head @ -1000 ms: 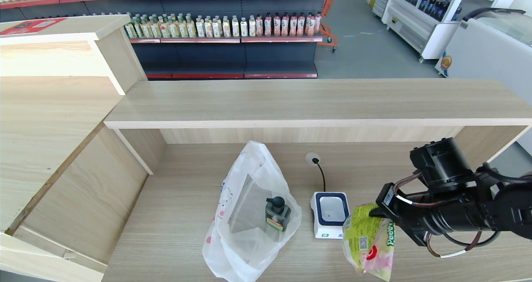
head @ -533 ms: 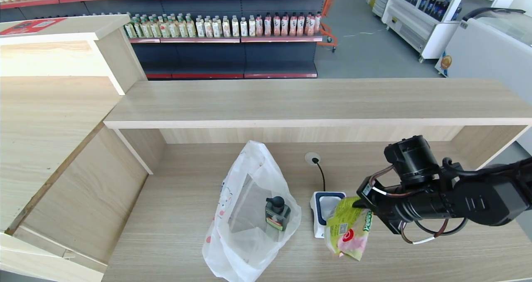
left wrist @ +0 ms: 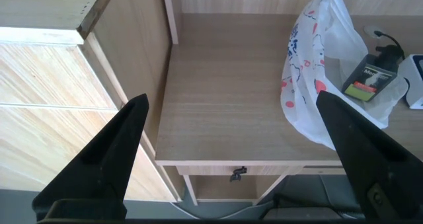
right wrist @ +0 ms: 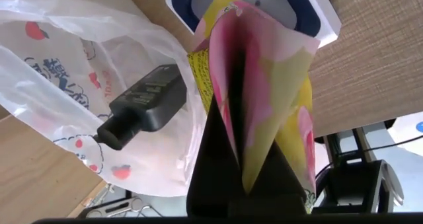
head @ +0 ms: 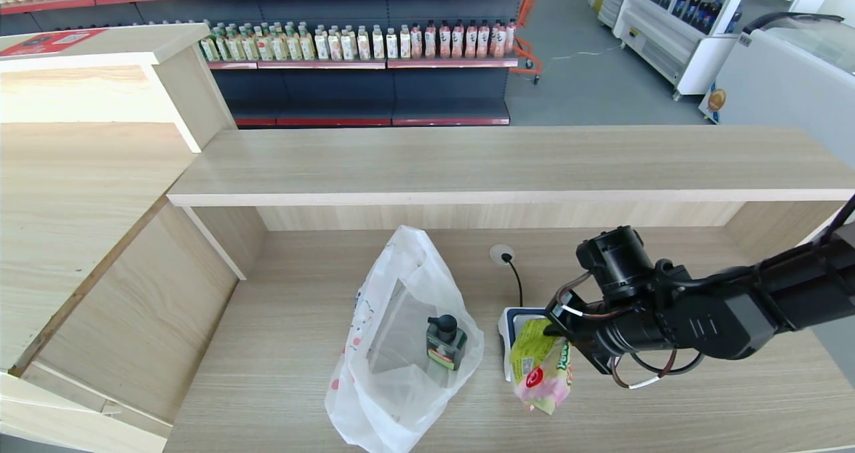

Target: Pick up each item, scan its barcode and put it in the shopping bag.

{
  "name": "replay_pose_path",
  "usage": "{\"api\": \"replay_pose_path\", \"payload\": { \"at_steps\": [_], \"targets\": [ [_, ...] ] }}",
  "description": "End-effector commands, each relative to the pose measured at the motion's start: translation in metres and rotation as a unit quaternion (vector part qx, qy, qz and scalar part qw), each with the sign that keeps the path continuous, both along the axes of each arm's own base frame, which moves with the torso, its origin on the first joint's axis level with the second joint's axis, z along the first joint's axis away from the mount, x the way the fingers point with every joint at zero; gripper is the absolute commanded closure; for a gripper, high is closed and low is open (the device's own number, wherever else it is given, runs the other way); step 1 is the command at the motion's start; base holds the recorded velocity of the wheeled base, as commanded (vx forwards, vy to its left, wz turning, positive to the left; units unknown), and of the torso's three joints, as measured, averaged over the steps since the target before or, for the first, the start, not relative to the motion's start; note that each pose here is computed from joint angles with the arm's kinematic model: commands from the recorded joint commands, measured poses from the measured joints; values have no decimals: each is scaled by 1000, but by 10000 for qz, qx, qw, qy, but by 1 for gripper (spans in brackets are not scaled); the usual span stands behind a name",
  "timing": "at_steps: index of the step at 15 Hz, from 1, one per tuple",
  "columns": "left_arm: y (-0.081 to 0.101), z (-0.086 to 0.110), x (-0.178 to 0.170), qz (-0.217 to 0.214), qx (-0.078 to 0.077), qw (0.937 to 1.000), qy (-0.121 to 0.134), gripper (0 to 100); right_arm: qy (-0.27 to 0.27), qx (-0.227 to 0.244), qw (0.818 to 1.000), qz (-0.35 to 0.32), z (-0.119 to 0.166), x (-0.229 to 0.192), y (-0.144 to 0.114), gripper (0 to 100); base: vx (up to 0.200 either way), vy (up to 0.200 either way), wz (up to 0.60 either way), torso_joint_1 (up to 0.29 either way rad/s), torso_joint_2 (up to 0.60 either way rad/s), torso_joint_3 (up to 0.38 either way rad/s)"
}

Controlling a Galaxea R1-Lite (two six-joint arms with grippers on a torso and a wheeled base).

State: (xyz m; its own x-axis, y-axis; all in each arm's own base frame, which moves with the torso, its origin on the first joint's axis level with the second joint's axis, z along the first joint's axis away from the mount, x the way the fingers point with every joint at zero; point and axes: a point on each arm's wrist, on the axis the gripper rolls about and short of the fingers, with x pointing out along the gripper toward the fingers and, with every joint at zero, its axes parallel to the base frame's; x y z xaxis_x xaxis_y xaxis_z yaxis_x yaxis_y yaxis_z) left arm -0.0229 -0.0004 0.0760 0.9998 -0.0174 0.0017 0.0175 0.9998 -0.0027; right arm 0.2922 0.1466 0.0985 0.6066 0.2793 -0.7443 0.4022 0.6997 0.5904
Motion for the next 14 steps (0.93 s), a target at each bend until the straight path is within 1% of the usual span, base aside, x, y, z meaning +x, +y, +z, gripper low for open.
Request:
{"api": "replay_pose_path", "payload": {
  "at_steps": [1, 4, 6, 9, 10, 13, 14],
  "targets": [
    [0, 0, 0, -5, -2, 10000, 1, 0, 7, -79, 10000, -7, -4, 1, 4, 100, 0, 0, 0, 0, 0, 0],
    [0, 0, 0, -5, -1, 10000, -7, 0, -147, -144, 9998, -18, 4, -3, 6, 100, 0, 0, 0, 0, 0, 0],
    [0, 0, 0, -5, -2, 10000, 1, 0, -470, -393, 9981, 17, 18, -8, 4, 100, 0, 0, 0, 0, 0, 0],
    [0, 0, 0, 3, -2, 10000, -7, 0, -761, -724, 9945, 29, 28, -12, 2, 100, 0, 0, 0, 0, 0, 0],
    [0, 0, 0, 3, -2, 10000, -7, 0, -839, -867, 9926, 151, 30, -15, 2, 100, 0, 0, 0, 0, 0, 0],
    [0, 0, 0, -5, -1, 10000, -7, 0, -766, -1076, 9911, 186, 21, -20, 7, 100, 0, 0, 0, 0, 0, 0],
    [0, 0, 0, 3, -2, 10000, 1, 0, -659, -1181, 9905, 261, 14, -25, 11, 100, 0, 0, 0, 0, 0, 0]
  ]
}}
